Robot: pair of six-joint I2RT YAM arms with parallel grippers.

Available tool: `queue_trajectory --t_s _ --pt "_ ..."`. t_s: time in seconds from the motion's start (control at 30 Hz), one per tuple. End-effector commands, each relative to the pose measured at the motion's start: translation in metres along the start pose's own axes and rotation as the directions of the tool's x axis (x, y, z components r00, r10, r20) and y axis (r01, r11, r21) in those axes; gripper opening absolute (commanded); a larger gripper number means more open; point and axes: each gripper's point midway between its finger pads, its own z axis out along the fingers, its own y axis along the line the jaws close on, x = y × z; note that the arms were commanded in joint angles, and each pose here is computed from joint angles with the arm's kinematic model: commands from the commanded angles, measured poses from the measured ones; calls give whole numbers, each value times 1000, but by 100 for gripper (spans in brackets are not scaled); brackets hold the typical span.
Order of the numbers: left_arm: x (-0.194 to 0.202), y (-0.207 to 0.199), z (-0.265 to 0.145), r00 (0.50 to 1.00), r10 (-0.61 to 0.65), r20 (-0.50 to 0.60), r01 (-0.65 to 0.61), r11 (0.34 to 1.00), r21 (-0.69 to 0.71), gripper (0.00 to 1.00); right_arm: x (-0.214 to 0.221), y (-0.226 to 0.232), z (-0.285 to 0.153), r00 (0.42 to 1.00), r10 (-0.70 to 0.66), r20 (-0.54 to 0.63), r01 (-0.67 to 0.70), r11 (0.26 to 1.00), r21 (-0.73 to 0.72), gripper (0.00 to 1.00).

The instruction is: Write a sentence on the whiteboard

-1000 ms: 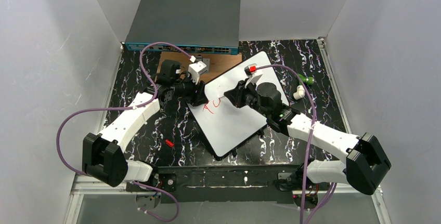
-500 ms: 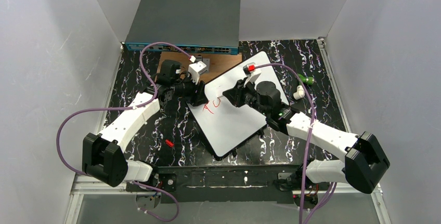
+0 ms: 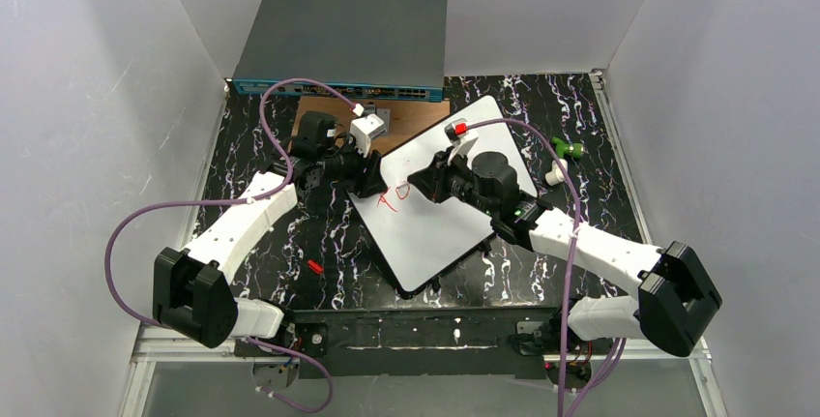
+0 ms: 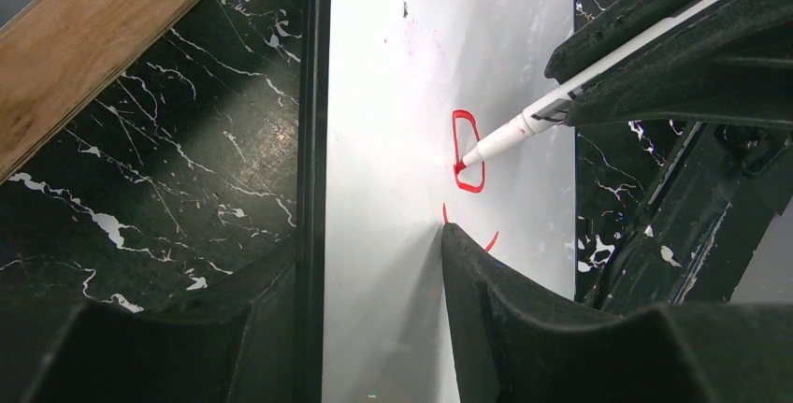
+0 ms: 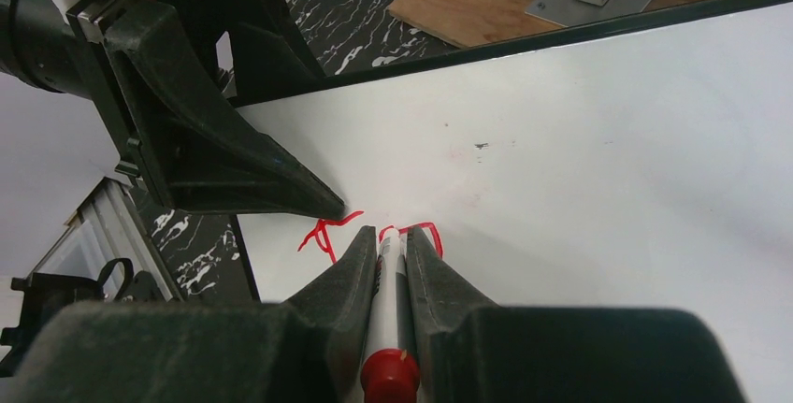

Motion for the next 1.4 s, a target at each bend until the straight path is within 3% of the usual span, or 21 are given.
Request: queue_trajectory --t_s 0.0,0.5,0.97,1.37 --pt "11 -17 0 994 102 -32 -99 993 68 0 2 -1 7 1000 -12 -19 12 1000 13 1" --pt "11 -16 -1 994 108 -32 -106 993 60 0 -27 9 -14 998 -21 59 21 1000 -1 1" --pt "12 -17 -3 993 110 -32 -108 992 59 0 -37 -44 -26 994 4 112 -21 988 155 1" --pt "13 -19 -5 994 105 -31 -103 993 64 0 -34 -48 -20 994 23 106 -38 988 148 1"
